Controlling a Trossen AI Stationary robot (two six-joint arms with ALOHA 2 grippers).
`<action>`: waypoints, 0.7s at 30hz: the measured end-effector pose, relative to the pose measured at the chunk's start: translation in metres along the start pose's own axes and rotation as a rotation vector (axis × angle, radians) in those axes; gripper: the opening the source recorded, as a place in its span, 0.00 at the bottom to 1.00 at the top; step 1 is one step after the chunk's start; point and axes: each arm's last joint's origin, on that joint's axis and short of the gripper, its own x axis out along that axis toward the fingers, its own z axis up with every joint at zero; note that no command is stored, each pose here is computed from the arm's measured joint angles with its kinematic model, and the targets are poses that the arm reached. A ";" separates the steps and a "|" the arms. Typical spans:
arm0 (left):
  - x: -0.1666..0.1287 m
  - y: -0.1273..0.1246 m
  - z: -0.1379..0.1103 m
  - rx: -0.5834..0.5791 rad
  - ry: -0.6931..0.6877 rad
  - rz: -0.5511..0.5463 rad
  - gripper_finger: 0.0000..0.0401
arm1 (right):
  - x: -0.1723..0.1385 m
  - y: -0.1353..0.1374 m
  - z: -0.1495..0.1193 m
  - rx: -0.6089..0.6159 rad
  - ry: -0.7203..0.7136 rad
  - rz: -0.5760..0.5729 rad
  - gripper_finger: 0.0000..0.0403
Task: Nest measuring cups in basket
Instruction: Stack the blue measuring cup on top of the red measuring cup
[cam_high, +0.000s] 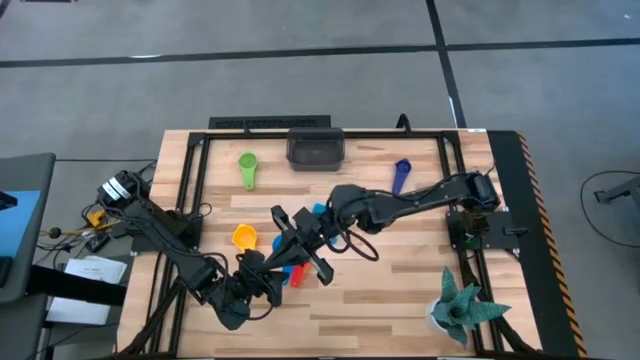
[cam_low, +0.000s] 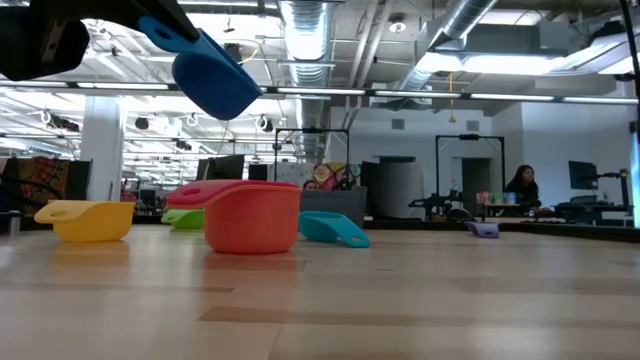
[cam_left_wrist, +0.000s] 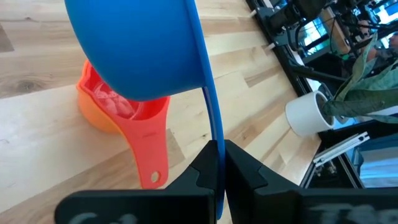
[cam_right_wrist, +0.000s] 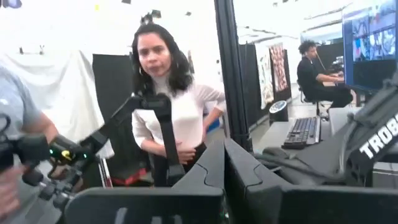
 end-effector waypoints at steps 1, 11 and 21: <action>0.000 0.000 0.000 -0.003 0.001 -0.002 0.00 | -0.002 -0.001 -0.005 0.011 -0.016 -0.007 0.03; 0.000 -0.001 -0.001 -0.014 0.028 -0.009 0.00 | -0.009 -0.004 -0.030 0.040 -0.027 -0.019 0.03; 0.000 -0.001 -0.001 -0.033 0.027 -0.008 0.00 | -0.037 -0.008 -0.072 0.079 -0.129 -0.042 0.03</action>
